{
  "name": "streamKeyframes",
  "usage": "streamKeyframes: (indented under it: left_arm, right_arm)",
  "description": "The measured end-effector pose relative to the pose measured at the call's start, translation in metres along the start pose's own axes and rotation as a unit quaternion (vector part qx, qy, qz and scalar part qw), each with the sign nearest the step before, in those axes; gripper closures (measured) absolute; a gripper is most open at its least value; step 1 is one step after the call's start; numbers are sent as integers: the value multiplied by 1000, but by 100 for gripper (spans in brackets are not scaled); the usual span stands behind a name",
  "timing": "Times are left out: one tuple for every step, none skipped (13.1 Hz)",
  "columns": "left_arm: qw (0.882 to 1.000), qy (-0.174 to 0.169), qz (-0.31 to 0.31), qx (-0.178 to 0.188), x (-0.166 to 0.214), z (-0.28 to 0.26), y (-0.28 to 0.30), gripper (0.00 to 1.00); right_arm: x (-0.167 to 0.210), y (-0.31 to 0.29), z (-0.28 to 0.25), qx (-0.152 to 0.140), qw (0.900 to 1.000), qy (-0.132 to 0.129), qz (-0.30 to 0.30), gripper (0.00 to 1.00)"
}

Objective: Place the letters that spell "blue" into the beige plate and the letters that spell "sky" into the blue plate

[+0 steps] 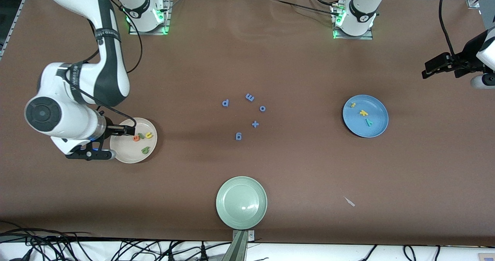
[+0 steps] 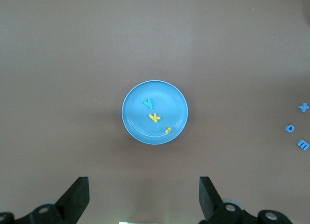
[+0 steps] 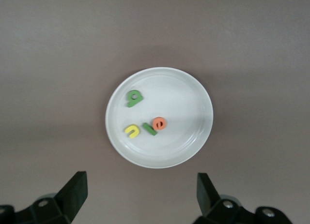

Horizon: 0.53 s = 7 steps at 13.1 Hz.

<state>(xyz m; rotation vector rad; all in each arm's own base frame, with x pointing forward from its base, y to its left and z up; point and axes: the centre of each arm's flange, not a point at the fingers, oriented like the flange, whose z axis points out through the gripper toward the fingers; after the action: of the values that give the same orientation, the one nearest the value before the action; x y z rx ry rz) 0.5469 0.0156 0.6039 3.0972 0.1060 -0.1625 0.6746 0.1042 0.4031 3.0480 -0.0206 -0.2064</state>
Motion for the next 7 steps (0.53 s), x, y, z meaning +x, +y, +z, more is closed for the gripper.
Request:
streamKeyframes:
  left_arm:
    - [1000,0,0,0,0,0,0,0]
    - [1000,0,0,0,0,0,0,0]
    - [1000,0,0,0,0,0,0,0]
    - [1000,0,1,0,0,0,0,0]
    - [1000,0,2,0,0,0,0,0]
    - [1000,0,3,0,1,0,1,0]
    - [1000,0,5,0,1,0,1,0]
  right_arm:
    - [-2,-2,-11,6,1000,6,-2,0]
    - [-6,-3,-23,12,1000,9,-4,0]
    - [-12,-4,-37,18,1000,9,-7,0]
    - [-21,-5,-55,27,1000,10,-12,0]
    - [-33,-5,-76,40,999,12,-18,0]
    - [-46,0,-98,54,998,14,-22,0]
    - [-58,12,-117,69,997,16,-23,0]
